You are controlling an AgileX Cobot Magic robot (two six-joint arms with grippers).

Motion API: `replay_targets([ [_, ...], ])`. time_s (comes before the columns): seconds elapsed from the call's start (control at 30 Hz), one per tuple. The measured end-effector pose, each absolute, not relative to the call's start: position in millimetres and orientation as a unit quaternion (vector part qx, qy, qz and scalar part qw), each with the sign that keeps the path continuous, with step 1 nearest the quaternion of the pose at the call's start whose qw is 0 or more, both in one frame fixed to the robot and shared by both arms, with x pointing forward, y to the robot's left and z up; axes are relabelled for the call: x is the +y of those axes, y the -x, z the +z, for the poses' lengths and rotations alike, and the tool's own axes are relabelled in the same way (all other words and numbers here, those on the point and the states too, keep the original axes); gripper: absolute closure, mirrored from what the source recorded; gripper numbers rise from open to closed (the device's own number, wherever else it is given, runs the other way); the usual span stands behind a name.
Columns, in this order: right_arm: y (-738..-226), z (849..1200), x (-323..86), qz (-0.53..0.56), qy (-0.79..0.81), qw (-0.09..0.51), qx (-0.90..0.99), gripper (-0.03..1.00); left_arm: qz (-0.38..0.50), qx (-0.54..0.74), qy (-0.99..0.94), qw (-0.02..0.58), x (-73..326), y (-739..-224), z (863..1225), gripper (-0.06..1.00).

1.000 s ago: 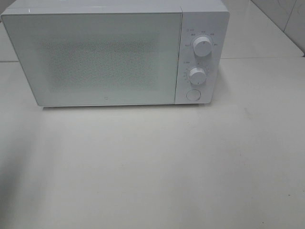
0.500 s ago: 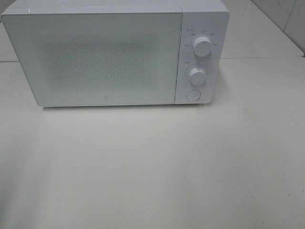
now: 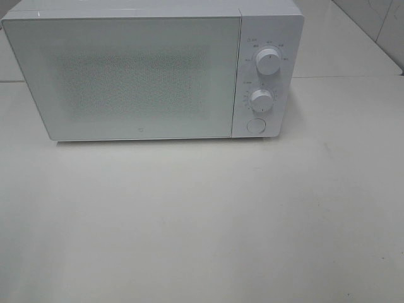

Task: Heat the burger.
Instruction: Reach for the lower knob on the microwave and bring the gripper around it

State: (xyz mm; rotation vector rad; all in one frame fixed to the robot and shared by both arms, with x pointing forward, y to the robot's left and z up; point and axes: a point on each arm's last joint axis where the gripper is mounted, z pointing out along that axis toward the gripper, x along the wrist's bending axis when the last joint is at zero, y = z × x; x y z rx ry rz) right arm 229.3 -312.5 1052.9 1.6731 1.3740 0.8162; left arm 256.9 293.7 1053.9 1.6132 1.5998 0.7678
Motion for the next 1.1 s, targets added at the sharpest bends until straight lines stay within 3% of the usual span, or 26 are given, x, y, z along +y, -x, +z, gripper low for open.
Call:
replay_targets([
  [0.17,-229,1053,-313,0.323,-0.662,0.402,0.544,0.21,0.341,0.595,-0.605,0.405,294,-235,1055,-0.03],
  [1.1,-229,1053,-313,0.323,-0.662,0.402,0.544,0.21,0.344,0.593,-0.603,0.408,294,-234,1055,-0.03],
])
